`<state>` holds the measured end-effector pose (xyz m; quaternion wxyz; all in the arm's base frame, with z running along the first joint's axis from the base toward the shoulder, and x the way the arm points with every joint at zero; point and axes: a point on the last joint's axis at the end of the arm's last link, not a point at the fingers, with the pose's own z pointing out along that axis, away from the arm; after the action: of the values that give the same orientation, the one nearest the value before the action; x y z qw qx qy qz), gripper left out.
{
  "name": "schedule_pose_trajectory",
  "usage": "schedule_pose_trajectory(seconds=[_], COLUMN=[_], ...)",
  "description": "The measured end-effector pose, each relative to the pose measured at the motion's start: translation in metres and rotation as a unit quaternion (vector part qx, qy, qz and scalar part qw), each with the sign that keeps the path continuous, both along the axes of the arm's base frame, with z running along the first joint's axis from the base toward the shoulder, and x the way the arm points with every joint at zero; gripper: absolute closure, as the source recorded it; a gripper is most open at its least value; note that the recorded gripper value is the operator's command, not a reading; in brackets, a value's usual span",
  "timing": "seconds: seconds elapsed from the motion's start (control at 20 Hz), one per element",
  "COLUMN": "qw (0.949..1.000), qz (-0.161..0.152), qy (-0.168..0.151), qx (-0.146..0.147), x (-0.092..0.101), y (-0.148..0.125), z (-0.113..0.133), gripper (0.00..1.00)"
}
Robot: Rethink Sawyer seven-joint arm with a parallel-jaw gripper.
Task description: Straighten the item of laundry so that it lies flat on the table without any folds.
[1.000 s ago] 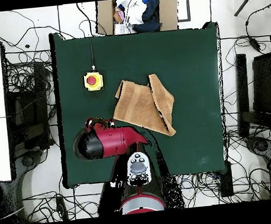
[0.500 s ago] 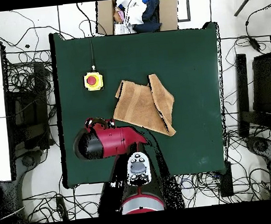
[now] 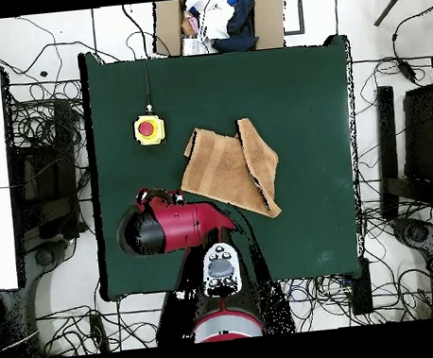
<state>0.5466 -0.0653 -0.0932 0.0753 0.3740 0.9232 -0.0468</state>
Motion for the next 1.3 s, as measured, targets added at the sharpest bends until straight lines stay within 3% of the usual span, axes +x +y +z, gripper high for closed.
schedule_pose_trajectory(seconds=[0.25,0.55,0.9,1.3], qw=[0.9978,0.9948,0.9895,0.9822], qz=[-0.035,-0.049,-0.04,-0.026], qy=[-0.001,-0.001,0.001,0.015], qx=[0.057,0.089,0.139,0.185], x=[0.009,0.014,0.016,-0.002], y=[-0.004,-0.005,0.021,0.039], z=[-0.002,0.002,0.007,0.012], gripper=[0.0,0.0,0.0,0.0])
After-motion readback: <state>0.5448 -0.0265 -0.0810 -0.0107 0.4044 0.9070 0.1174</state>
